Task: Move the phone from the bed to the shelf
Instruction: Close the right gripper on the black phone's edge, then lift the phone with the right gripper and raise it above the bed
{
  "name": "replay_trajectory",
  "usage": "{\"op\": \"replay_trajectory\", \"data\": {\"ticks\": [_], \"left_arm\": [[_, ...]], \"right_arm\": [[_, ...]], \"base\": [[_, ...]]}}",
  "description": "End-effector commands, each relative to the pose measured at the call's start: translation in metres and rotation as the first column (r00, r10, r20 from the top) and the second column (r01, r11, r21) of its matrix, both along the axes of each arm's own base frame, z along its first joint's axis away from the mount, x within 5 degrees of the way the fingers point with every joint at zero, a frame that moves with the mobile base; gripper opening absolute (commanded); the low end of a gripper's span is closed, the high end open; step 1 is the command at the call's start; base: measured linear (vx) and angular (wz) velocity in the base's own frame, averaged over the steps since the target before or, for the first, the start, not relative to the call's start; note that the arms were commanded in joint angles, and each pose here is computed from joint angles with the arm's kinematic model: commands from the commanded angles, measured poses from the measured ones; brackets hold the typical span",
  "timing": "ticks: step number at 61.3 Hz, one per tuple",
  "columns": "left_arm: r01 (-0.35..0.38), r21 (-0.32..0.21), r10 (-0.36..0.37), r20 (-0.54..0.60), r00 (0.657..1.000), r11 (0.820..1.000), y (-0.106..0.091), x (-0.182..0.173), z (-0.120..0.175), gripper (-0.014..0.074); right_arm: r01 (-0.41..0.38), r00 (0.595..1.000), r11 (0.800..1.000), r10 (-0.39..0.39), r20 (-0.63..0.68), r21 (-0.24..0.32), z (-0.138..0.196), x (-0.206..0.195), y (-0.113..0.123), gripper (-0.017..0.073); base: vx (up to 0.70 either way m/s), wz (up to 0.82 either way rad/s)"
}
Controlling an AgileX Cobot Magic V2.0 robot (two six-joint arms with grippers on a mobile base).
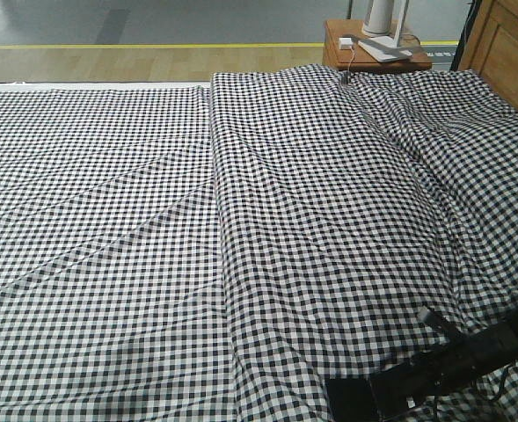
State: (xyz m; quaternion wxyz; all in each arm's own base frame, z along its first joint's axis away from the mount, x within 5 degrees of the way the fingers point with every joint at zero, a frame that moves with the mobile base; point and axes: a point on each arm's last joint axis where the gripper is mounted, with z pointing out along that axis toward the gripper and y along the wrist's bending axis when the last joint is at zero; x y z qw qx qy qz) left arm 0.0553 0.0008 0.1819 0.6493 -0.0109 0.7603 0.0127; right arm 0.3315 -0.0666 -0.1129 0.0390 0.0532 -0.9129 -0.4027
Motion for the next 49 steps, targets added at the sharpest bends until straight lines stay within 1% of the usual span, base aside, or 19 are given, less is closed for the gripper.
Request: {"op": "replay_trajectory", "data": {"ticks": [1,8,15,22,27,35,41,49], "left_arm": [[-0.011,-0.006,0.011,0.076,0.997,1.000,0.001,0.000,0.006,0.0001],[-0.011,-0.006,0.011,0.076,0.997,1.000,0.001,0.000,0.006,0.0001],[-0.011,-0.006,0.011,0.076,0.997,1.000,0.001,0.000,0.006,0.0001],[-0.011,-0.006,0.011,0.076,0.997,1.000,0.001,0.000,0.006,0.0001],[-0.011,-0.006,0.011,0.076,0.997,1.000,0.001,0.000,0.006,0.0001],[-0.011,-0.006,0.011,0.076,0.997,1.000,0.001,0.000,0.006,0.0001],[-0.011,-0.006,0.011,0.076,0.997,1.000,0.001,0.000,0.006,0.0001],[-0.011,-0.006,0.011,0.076,0.997,1.000,0.001,0.000,0.006,0.0001]], "right_arm": [[-0.025,0.996,1.000,0.024,0.081,0.012,0.034,0.018,-0.004,-0.0010],[-0.029,0.993,1.000,0.028,0.111,0.008,0.048,0.024,-0.006,-0.0008],[-0.042,0.991,0.999,0.038,0.132,0.030,0.064,0.029,-0.006,-0.0008],[-0.060,0.988,0.996,0.050,0.145,0.072,0.081,0.031,-0.006,-0.0007],[-0.071,0.987,0.991,0.054,0.151,0.112,0.095,0.032,-0.007,-0.0006],[-0.066,0.986,0.984,0.039,0.160,0.167,0.117,0.034,-0.011,-0.0004],[-0.014,0.988,0.988,-0.010,0.155,0.151,0.137,0.039,-0.015,-0.0004],[0.009,0.981,0.993,-0.031,0.189,0.118,0.169,0.046,-0.017,-0.0004]], "base": [[0.00,0.00],[0.00,0.00],[0.00,0.00],[0.00,0.00],[0.00,0.00],[0.00,0.00],[0.00,0.00],[0.00,0.00]]}}
